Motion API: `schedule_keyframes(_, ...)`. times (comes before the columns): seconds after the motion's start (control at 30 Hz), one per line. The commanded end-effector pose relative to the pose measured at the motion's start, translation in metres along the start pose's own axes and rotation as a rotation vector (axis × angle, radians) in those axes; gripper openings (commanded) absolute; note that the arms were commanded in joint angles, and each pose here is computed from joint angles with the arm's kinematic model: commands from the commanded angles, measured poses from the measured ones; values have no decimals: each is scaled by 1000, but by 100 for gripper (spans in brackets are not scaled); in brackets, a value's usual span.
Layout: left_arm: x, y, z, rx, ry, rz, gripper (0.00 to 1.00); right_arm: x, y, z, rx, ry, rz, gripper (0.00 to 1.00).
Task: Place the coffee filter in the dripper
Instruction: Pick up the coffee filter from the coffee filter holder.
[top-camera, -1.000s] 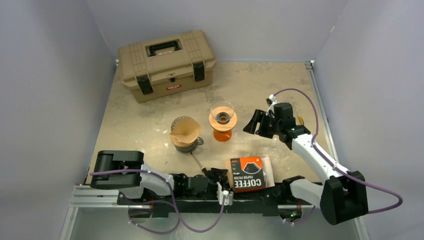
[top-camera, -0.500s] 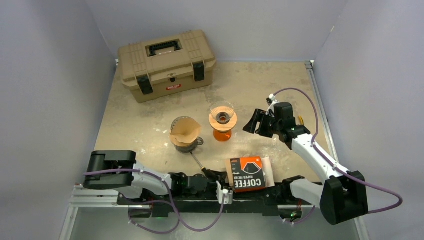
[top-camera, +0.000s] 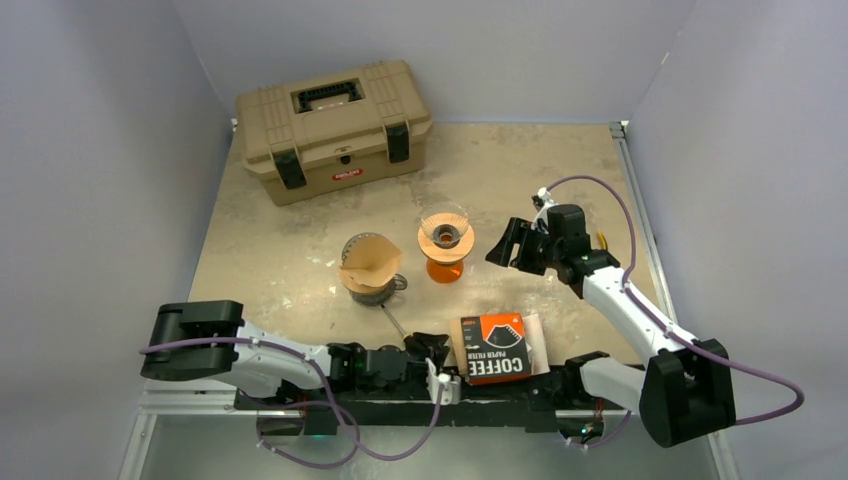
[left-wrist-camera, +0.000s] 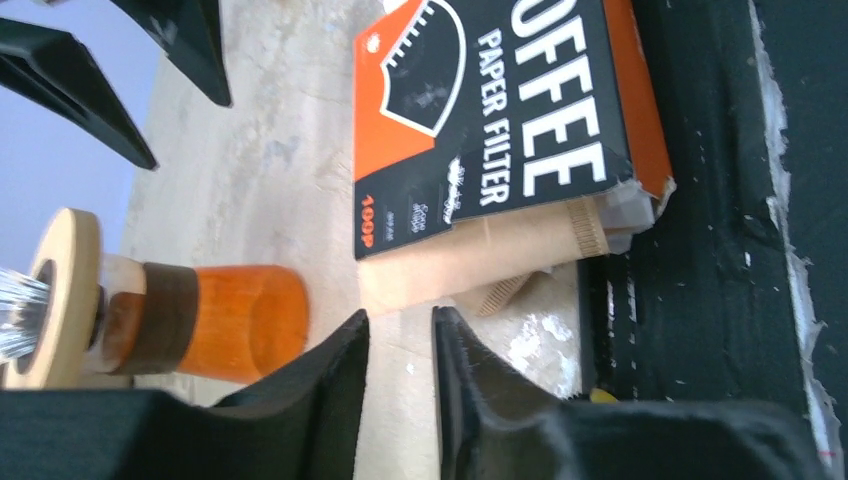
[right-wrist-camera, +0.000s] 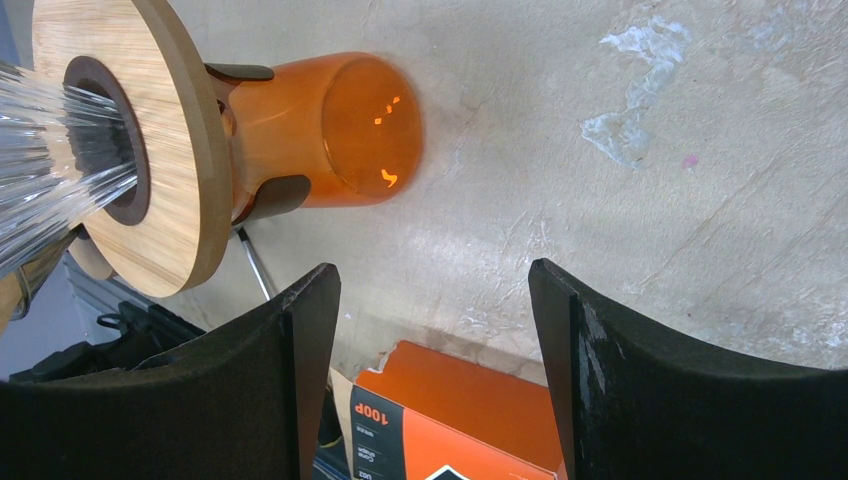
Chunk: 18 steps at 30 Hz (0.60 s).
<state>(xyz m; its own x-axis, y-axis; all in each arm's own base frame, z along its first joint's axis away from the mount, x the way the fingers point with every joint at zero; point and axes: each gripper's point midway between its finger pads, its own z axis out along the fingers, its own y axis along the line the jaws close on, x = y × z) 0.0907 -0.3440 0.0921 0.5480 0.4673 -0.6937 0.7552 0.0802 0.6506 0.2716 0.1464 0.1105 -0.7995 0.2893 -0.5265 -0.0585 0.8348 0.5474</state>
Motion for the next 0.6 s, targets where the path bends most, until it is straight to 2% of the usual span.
schedule_keyframes(0.0, 12, -11, 0, 26, 34, 34, 38, -6, 4, 1, -29, -18, -25, 72)
schedule_keyframes(0.07, 12, -14, 4, 19, 28, 64, 54, -5, 4, 2, -26, -16, -24, 72)
schedule_keyframes(0.1, 12, -15, 6, 16, 28, 80, 57, -5, 4, 2, -26, -17, -24, 72)
schedule_keyframes(0.27, 8, -18, 20, -3, 24, 145, 59, -5, 3, 1, -22, -21, -22, 72)
schedule_keyframes(0.57, -8, -13, 31, -66, -7, 145, 59, -4, 3, 1, -26, -20, -21, 72)
